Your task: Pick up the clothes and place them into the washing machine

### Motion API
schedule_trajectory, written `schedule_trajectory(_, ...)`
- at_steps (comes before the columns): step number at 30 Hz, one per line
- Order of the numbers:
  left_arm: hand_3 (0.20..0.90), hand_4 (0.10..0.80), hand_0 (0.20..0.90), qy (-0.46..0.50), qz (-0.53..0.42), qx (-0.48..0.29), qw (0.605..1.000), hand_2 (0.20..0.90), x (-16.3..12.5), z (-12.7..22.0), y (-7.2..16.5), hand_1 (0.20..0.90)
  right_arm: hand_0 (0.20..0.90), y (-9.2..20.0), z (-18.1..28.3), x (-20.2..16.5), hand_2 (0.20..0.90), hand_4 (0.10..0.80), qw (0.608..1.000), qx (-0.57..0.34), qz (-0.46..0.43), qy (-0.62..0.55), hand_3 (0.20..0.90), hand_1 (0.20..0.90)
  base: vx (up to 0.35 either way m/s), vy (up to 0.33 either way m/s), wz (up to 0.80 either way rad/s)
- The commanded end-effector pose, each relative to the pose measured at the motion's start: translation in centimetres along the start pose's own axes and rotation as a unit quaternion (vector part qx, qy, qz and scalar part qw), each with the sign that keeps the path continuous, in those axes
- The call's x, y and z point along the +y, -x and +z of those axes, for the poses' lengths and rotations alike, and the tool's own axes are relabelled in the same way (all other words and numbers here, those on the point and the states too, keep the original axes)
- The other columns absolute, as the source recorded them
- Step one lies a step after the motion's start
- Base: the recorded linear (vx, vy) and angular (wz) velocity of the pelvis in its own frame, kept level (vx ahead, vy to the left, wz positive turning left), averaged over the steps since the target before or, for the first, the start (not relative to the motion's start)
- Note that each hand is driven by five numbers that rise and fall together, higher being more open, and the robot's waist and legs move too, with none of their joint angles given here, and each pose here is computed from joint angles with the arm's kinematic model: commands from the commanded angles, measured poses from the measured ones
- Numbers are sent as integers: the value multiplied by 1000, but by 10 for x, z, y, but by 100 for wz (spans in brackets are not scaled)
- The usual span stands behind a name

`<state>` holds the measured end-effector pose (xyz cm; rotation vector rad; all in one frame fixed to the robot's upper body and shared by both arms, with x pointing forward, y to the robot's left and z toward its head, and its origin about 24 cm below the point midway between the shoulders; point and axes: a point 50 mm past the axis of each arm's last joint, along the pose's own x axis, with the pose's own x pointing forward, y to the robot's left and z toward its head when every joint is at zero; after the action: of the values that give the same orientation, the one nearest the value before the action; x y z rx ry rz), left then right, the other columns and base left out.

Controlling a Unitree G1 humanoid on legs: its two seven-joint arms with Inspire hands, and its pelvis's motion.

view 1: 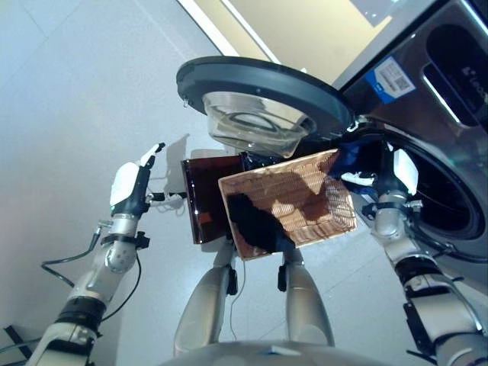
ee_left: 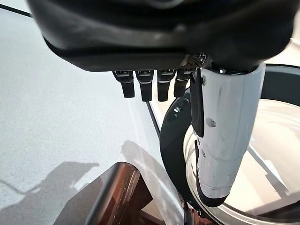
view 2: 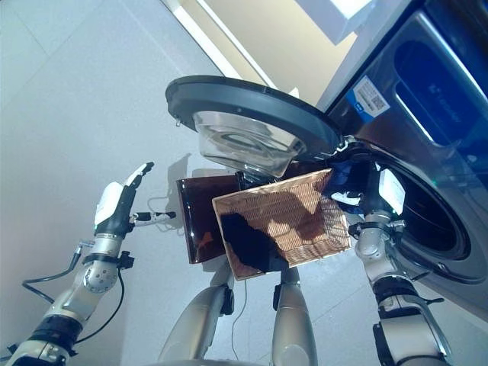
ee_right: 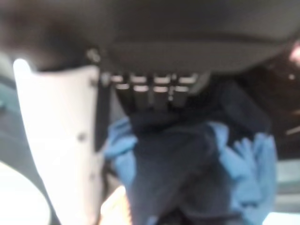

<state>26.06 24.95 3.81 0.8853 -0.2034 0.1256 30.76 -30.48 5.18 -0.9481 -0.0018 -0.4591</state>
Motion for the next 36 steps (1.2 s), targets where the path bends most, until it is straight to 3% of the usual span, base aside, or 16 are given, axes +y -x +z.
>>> schedule_trajectory(1, 900, 800, 900, 13, 66, -26, 997, 900, 19, 4, 0, 900, 900, 5, 5, 1, 900, 800, 997, -58, 14, 50, 900, 900, 0, 0, 0)
schedule_trajectory(11, 900, 800, 900, 17, 80, -29, 996, 900, 21, 8, -3, 900, 900, -1, 0, 8, 900, 800, 983, -47, 44, 171, 900, 900, 0, 0, 0)
schedule_trajectory(24, 900, 800, 900, 24, 71, -27, 997, 900, 31, 8, -2, 900, 900, -15, 4, 20, 900, 800, 975, 6, 90, 203, 900, 900, -1, 0, 0)
schedule_trajectory(34, 900, 800, 900, 41, 85, -43, 995, 900, 41, 16, -6, 900, 900, -34, 7, 2, 900, 800, 969, 30, 81, 231, 900, 900, 0, 0, 0)
schedule_trajectory(35, 900, 800, 900, 43, 85, -46, 994, 900, 41, 17, -6, 900, 755, -35, 7, 1, 755, 696, 968, 32, 82, 234, 755, 755, 0, 0, 0)
schedule_trajectory(36, 900, 800, 900, 43, 87, -51, 994, 900, 43, 19, -7, 900, 521, -36, 7, 0, 521, 529, 967, 32, 85, 238, 521, 521, 0, 0, 0)
